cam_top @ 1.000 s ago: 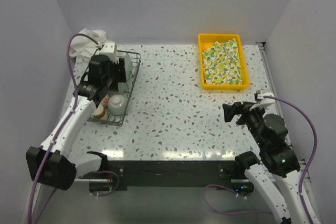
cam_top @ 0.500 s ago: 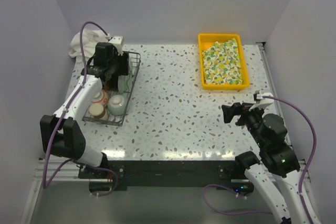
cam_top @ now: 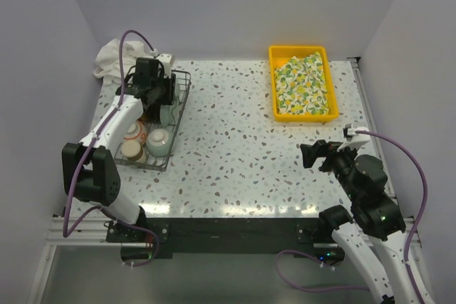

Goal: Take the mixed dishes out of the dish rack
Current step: Pick up the plate from the dish rack.

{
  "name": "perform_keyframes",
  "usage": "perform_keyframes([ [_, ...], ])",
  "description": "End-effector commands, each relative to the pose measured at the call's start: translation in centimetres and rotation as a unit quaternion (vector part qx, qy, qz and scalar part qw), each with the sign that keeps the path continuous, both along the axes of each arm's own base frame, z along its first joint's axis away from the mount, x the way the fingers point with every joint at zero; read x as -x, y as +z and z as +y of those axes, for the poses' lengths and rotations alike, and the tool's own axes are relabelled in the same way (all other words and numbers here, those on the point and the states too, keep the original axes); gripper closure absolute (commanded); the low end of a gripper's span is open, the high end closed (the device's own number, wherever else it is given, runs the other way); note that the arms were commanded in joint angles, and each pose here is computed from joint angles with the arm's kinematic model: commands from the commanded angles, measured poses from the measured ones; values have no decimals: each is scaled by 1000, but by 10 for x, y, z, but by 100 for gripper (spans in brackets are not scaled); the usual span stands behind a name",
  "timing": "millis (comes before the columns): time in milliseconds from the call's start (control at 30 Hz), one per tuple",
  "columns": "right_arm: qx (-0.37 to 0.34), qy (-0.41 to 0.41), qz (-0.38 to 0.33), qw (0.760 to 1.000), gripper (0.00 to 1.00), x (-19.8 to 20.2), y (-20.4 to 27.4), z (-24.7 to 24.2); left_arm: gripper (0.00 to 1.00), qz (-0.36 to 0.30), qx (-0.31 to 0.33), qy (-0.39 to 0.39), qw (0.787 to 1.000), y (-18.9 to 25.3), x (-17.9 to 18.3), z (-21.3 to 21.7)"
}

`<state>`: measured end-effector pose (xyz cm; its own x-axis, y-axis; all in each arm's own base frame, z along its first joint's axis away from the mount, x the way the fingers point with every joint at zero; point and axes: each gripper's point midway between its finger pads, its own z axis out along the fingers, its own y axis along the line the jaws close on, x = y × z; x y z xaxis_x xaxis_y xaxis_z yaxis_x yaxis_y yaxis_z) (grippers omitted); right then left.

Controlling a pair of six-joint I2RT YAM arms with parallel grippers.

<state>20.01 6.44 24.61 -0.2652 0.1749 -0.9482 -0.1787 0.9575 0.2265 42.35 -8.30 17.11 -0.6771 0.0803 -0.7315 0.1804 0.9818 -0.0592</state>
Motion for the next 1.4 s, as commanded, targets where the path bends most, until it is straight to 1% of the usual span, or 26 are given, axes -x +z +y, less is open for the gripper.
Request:
perform_keyframes([
  [0, -10, -8, -1, 1000, 2, -2, -2, 0, 59, -16, -4, -13, 1000, 15, -8, -1],
  [100, -11, -9, -1, 1000, 1, -1, -2, -1, 60, -5, -10, -10, 1000, 8, -7, 1],
  [133, -11, -9, -2, 1000, 1, 0, -2, -1, 63, -5, -11, -9, 1000, 8, -7, 1],
  [300, -14, -16, -5, 1000, 2, 2, -2, -4, 72, -16, -15, -7, 1000, 17, -8, 3],
  [367, -15, -17, -6, 1000, 1, 3, -2, -5, 76, -28, -14, -9, 999, 27, -8, 3],
  [500, -16, -17, -9, 1000, 2, 4, 0, -5, 87, -53, -8, -17, 998, 52, -7, 0],
  [700, -16, -15, -10, 1000, 1, 3, 1, -4, 99, -86, 9, -37, 996, 88, -4, -7],
  [900, -21, -14, -10, 1000, 2, 3, 2, -3, 100, -100, 15, -46, 994, 112, 3, -9],
  [1167, -30, -12, -8, 999, 1, 4, 4, -1, 100, -114, 29, -67, 991, 141, 23, -14],
  [1367, -37, 12, -9, 999, 1, 4, 5, 8, 100, -133, 28, -73, 988, 161, 39, -12],
])
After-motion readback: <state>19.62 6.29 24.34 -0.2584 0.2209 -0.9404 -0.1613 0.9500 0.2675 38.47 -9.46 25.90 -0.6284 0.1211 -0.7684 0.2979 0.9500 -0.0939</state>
